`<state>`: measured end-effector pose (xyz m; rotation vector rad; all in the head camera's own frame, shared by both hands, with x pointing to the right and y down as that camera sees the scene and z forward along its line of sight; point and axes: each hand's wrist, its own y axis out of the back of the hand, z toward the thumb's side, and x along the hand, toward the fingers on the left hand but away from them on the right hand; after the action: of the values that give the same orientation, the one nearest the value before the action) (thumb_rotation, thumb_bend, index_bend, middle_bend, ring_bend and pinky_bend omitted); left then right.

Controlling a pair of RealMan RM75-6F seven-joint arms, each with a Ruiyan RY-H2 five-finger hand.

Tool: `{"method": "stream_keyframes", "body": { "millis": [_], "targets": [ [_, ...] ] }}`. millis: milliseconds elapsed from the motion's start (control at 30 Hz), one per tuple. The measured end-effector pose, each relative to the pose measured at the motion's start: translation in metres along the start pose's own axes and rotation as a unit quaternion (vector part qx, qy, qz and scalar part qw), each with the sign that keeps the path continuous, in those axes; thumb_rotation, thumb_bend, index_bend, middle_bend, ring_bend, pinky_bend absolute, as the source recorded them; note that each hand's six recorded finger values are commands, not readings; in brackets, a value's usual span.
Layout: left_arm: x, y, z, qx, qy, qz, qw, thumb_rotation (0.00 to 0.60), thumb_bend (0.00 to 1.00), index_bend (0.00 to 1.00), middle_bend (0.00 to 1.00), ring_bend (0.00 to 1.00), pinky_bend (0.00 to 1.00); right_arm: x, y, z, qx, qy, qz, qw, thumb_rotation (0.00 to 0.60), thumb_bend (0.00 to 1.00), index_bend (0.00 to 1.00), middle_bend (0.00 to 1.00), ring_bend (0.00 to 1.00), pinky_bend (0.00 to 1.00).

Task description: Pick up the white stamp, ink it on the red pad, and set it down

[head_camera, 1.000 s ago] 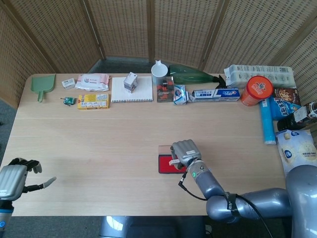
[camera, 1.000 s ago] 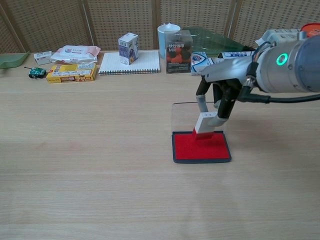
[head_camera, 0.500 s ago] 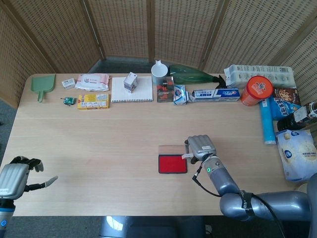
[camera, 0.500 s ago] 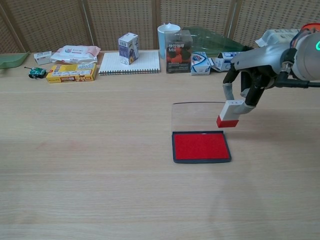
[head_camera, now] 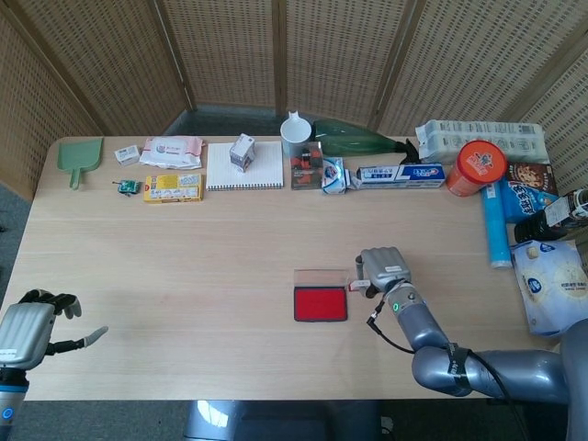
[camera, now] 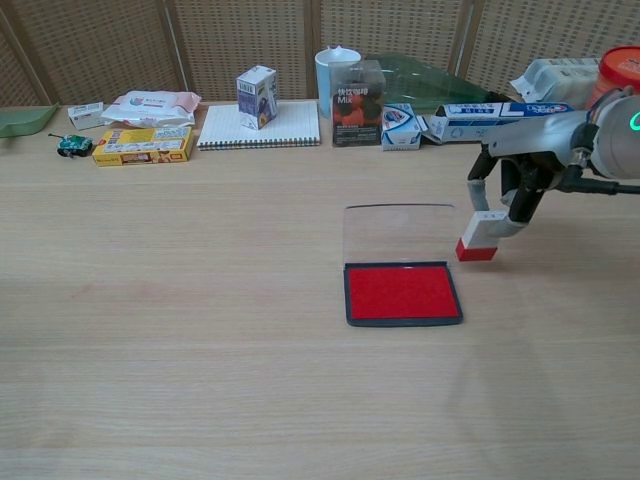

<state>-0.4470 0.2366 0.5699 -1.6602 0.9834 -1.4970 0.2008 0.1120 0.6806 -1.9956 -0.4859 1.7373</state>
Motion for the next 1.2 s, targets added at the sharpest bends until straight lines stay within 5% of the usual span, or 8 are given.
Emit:
{"method": "stream_keyframes", "body": {
  "millis": [667, 1200],
  "targets": [
    [0.002, -0.001, 0.005, 0.004, -0.003, -0.004, 1.0000, 0.262, 0.05, 0.54, 0.57, 0.51, 0.31, -0.016, -0.012, -0.026, 0.006, -0.024, 0.000, 0.9997, 0.591, 0.43, 0.69, 1.00, 1.00, 1.00],
    [0.002, -0.001, 0.004, 0.005, -0.002, -0.004, 1.0000, 0.264, 0.05, 0.54, 0.57, 0.51, 0.31, -0.017, -0.014, -0.030, 0.012, -0.029, 0.007, 0.9995, 0.457, 0.42, 0.65, 1.00, 1.00, 1.00]
  ]
}}
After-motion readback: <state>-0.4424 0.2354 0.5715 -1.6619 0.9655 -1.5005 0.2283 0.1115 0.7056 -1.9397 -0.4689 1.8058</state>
